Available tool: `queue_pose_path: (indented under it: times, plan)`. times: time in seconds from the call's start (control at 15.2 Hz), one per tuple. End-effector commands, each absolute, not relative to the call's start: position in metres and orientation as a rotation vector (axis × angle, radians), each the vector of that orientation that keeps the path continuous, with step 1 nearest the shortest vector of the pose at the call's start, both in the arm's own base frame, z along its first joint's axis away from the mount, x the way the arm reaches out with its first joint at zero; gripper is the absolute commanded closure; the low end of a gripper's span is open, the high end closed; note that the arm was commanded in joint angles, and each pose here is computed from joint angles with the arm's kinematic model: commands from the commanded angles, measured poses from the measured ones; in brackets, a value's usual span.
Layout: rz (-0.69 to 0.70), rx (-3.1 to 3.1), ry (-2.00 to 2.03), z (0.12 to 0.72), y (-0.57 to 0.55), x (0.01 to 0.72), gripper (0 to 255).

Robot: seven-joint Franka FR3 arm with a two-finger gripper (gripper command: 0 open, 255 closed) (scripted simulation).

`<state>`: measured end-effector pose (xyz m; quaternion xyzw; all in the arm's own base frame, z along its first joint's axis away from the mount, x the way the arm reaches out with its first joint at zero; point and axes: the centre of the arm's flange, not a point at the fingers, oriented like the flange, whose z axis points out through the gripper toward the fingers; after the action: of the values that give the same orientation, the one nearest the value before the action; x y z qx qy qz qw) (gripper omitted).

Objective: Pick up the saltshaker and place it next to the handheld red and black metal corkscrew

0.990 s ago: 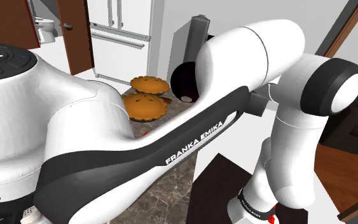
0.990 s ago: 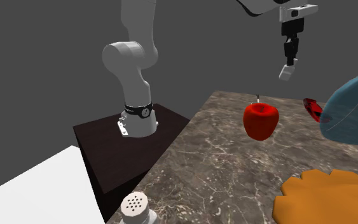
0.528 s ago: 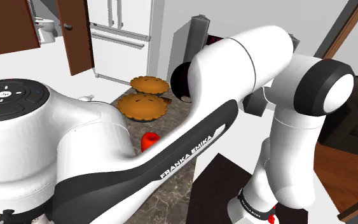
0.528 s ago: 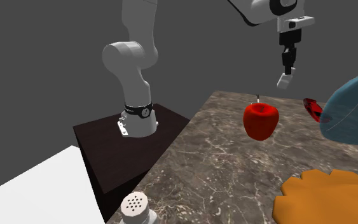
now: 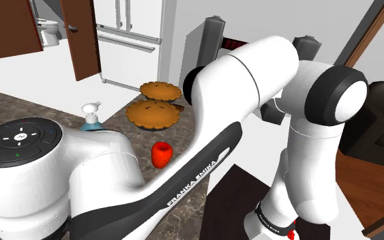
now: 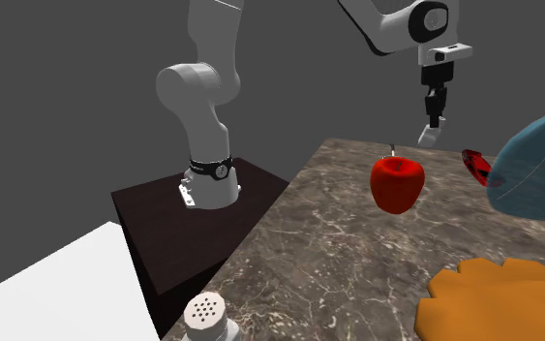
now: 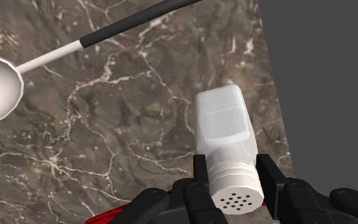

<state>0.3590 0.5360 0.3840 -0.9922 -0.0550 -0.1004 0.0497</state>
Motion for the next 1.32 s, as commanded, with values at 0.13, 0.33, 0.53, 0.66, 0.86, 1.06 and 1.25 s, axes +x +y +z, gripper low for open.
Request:
queue_pose_path:
  times: [0.13,0.33,0.53,0.66,0.86,1.06,1.25]
  plan:
    - [-0.306,-3.022,-0.168,0.371,0.536,0.359,255]
    - [-0.306,-3.022,-0.168,0.371,0.536,0.359,255]
    - [-0.306,-3.022,-0.168,0.371,0.536,0.359,255]
    - [-0.306,-3.022,-0.168,0.371,0.536,0.359,0]
    - [-0.306,-3.022,-0.168,0.371,0.536,0.359,0]
    - [-0.306,-3.022,-0.168,0.397,0.533,0.354,0]
    - [-0.306,-3.022,-0.168,0.420,0.530,0.349,0]
